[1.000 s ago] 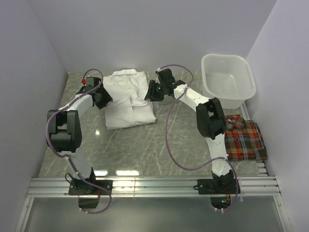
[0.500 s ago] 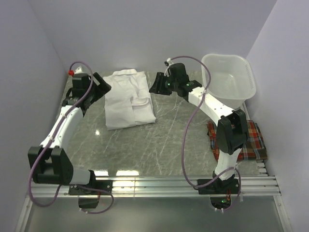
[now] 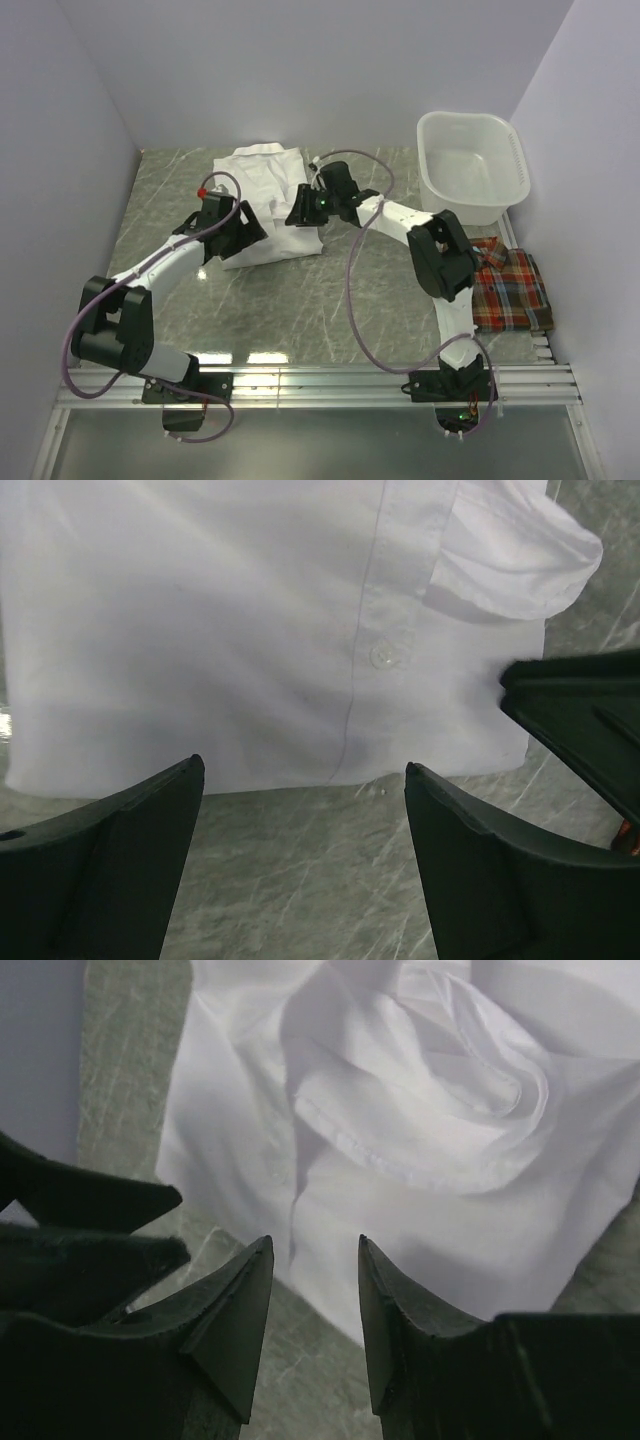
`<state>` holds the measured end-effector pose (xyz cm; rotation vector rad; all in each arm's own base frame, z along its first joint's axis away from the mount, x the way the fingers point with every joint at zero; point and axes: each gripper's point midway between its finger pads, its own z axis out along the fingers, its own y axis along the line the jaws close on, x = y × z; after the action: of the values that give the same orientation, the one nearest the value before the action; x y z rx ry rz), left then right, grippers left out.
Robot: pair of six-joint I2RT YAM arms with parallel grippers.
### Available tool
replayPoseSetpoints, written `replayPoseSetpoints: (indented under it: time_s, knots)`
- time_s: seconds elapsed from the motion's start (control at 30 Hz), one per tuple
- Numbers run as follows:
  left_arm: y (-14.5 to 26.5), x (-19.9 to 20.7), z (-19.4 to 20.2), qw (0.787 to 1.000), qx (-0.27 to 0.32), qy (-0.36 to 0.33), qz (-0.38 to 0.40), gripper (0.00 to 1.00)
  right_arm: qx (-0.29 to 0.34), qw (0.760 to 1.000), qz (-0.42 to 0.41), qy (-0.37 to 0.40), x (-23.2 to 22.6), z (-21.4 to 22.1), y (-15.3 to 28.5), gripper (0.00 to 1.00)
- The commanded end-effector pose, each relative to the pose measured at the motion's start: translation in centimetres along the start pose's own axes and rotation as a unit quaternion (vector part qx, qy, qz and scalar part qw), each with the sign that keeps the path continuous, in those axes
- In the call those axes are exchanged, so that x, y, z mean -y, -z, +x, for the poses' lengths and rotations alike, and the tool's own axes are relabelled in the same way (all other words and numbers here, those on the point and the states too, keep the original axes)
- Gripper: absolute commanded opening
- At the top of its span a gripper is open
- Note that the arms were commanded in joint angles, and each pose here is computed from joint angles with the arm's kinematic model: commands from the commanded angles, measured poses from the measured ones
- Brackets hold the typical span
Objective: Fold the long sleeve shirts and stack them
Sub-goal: Fold the shirt
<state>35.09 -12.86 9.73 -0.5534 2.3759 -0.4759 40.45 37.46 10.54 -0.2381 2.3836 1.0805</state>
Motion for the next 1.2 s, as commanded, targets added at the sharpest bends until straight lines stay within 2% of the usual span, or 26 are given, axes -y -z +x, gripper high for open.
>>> replayPoseSetpoints:
  time_s: [0.0, 0.23, 0.43, 0.6, 0.7, 0.77, 0.8, 0.87, 0.9, 1.0, 1.17]
  knots:
    - [-0.4, 1.6, -1.0, 1.0, 0.027, 0.003, 0.013, 0.87, 0.017, 0.999, -0.041, 0.005, -1.2, -2.0, -2.2, 0.47]
    - [0.4, 1.7, 0.0, 0.999, 0.029, -0.009, 0.009, 0.86, 0.015, 0.998, -0.06, 0.001, -0.7, -3.2, -5.3, 0.46]
    - [1.3, 0.7, 1.1, 1.0, 0.025, -0.013, 0.002, 0.86, 0.062, 0.996, -0.063, -0.003, -0.3, -7.7, -6.9, 0.46]
    - [2.1, 0.0, 1.9, 1.0, 0.021, -0.014, 0.0, 0.85, 0.098, 0.992, -0.073, -0.044, 1.6, -11.3, -7.7, 0.46]
    - [2.5, -0.2, 1.7, 1.0, 0.03, -0.008, -0.002, 0.85, 0.11, 0.99, -0.074, -0.046, 1.7, -12.9, -6.5, 0.47]
    - [2.8, -0.2, 1.4, 0.999, 0.035, -0.003, -0.006, 0.85, 0.108, 0.991, -0.061, -0.042, 2.3, -12.5, -5.8, 0.47]
    - [3.0, 0.1, 0.9, 0.999, 0.043, -0.002, -0.004, 0.85, 0.125, 0.99, -0.063, -0.031, 1.1, -13.6, -3.9, 0.47]
    - [3.1, 0.2, 0.5, 0.999, 0.049, 0.0, -0.006, 0.84, 0.13, 0.991, -0.028, -0.023, 2.6, -12.7, -2.6, 0.47]
    - [3.1, 0.3, 0.2, 0.999, 0.05, 0.002, -0.009, 0.84, 0.147, 0.989, -0.023, -0.014, 1.6, -13.6, -0.6, 0.47]
    - [3.0, 0.6, -0.1, 0.999, 0.048, 0.006, -0.01, 0.84, 0.15, 0.989, -0.005, -0.001, 1.5, -13.0, 1.6, 0.48]
    - [2.9, -0.1, 0.1, 0.998, 0.048, 0.024, -0.025, 0.84, 0.112, 0.994, -0.014, 0.006, 1.1, -11.1, 2.4, 0.48]
